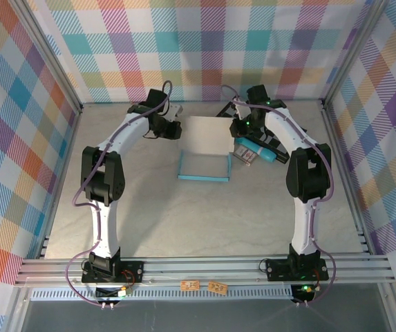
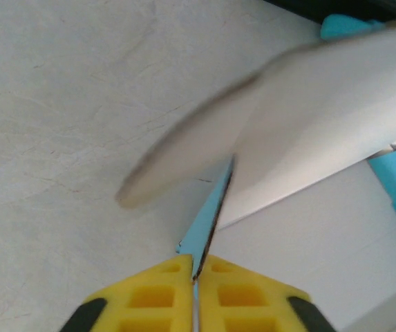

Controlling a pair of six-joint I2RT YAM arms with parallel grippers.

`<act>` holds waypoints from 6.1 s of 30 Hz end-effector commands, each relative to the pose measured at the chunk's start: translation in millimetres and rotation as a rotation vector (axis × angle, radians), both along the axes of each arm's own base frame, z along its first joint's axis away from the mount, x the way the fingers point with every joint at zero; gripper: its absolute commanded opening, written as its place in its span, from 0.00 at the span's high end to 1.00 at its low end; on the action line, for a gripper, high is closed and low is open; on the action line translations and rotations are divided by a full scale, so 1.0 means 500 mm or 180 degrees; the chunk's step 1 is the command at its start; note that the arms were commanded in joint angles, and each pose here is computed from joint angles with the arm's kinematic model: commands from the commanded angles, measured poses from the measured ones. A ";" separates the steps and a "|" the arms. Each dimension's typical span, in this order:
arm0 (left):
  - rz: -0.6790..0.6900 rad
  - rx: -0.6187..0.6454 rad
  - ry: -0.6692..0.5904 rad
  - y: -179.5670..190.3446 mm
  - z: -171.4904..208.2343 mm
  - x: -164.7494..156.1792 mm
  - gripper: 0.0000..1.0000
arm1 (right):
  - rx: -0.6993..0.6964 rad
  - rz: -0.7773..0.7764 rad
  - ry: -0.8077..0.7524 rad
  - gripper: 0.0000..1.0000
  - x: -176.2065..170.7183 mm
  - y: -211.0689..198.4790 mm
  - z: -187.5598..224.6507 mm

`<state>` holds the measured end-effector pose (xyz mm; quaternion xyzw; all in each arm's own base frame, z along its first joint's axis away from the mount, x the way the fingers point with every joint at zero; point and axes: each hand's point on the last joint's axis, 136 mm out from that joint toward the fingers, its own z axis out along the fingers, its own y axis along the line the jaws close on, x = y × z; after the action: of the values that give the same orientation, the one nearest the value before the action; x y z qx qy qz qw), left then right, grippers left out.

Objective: Fold the paper box

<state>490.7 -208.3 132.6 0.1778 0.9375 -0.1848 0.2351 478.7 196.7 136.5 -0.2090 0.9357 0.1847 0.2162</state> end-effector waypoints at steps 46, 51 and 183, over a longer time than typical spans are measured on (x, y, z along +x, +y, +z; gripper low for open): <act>0.1283 -0.1284 -0.0521 -0.003 0.049 0.016 1.00 | 0.0726 -0.1705 -0.1035 1.00 0.015 0.152 0.045; 0.1214 -0.1358 -0.0542 -0.005 0.036 -0.010 1.00 | 0.0900 -0.1556 -0.1210 1.00 -0.021 0.158 0.018; 0.0739 -0.0534 -0.0550 0.082 -0.043 -0.048 1.00 | 0.0025 -0.0933 -0.1402 1.00 -0.099 0.141 -0.148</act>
<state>481.7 -154.2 123.9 0.0938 0.9067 -0.1509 0.3826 447.0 273.1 117.0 -0.0901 0.8429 0.1231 0.5161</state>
